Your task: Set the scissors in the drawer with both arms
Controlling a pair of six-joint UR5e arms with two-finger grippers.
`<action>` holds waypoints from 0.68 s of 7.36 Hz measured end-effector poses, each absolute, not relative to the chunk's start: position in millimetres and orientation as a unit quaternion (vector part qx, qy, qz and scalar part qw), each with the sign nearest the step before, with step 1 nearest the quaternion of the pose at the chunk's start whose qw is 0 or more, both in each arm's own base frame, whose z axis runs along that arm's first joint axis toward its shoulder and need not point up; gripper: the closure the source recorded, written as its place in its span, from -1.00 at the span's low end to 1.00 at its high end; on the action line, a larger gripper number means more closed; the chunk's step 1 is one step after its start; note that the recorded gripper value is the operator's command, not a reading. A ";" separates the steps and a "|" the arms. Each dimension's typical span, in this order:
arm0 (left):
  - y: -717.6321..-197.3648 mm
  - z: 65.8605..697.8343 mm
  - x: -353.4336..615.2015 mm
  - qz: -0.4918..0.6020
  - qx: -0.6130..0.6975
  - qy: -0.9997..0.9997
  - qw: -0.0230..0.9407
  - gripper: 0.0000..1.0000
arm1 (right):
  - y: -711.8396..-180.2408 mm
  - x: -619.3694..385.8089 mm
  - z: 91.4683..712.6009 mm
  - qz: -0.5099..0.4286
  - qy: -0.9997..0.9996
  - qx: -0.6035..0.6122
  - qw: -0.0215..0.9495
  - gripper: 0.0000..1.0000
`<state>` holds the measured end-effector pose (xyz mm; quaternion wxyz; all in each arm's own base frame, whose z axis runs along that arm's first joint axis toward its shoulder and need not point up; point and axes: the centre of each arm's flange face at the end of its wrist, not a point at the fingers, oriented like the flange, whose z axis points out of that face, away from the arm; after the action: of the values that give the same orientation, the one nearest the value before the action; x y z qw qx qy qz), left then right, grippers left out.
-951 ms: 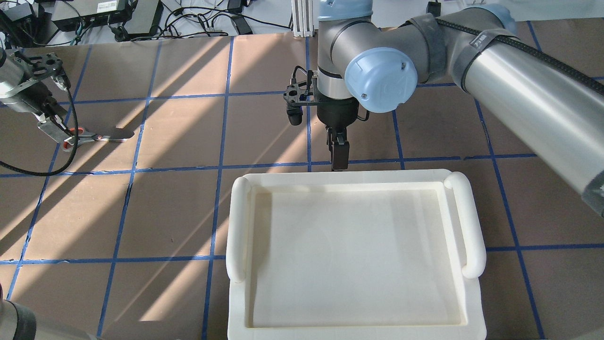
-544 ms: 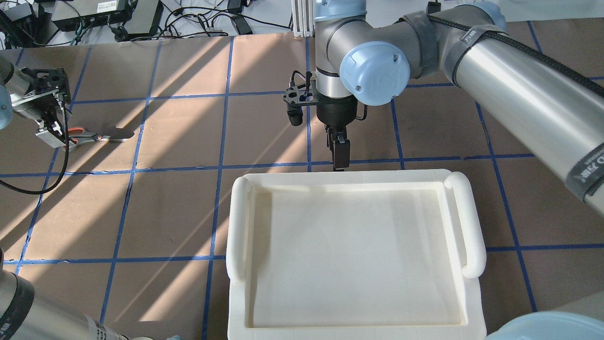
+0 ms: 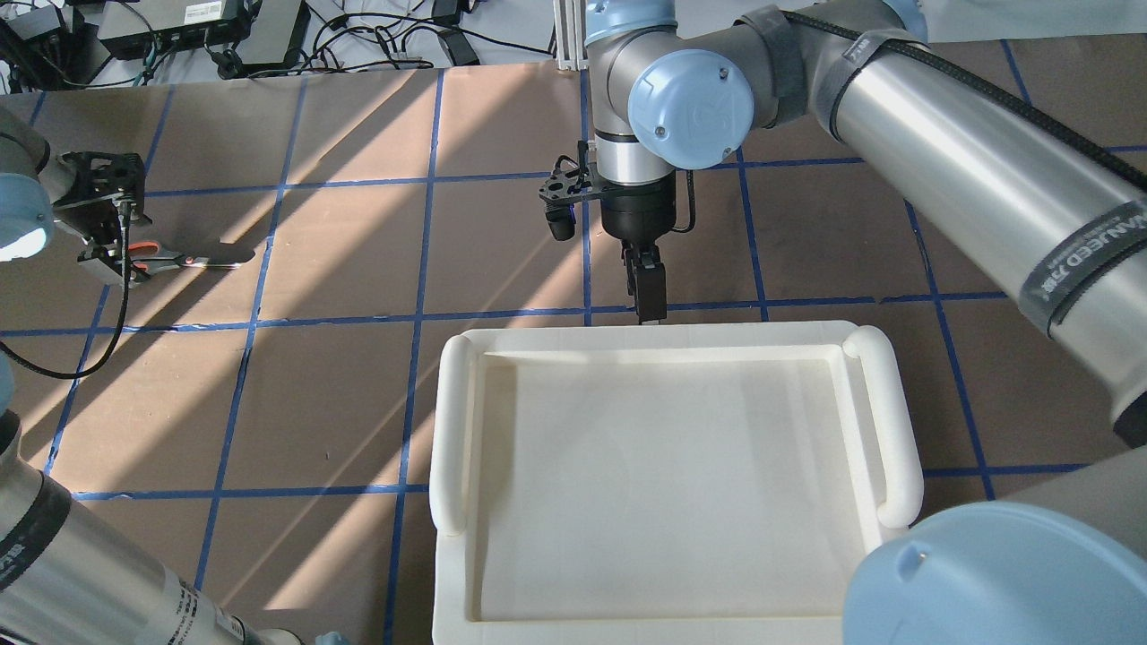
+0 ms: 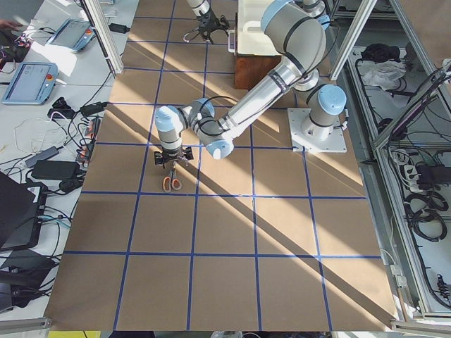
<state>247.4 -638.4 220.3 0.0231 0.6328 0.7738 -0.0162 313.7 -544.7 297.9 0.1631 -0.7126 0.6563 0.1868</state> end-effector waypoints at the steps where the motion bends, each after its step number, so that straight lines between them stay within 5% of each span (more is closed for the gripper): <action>1: -643.3 213.3 251.1 -0.016 0.638 0.769 0.021 -0.97 | -541.3 314.3 293.0 0.191 0.655 -0.712 0.167 -0.91; 5: -653.7 183.6 253.1 -0.034 0.655 0.755 0.007 -0.80 | -532.4 317.6 279.0 0.195 0.655 -0.708 0.177 -0.82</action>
<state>253.1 -653.7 183.6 0.0066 0.6551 0.7547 -0.0338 317.6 -532.4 279.0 0.1770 -0.7082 0.6551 0.1949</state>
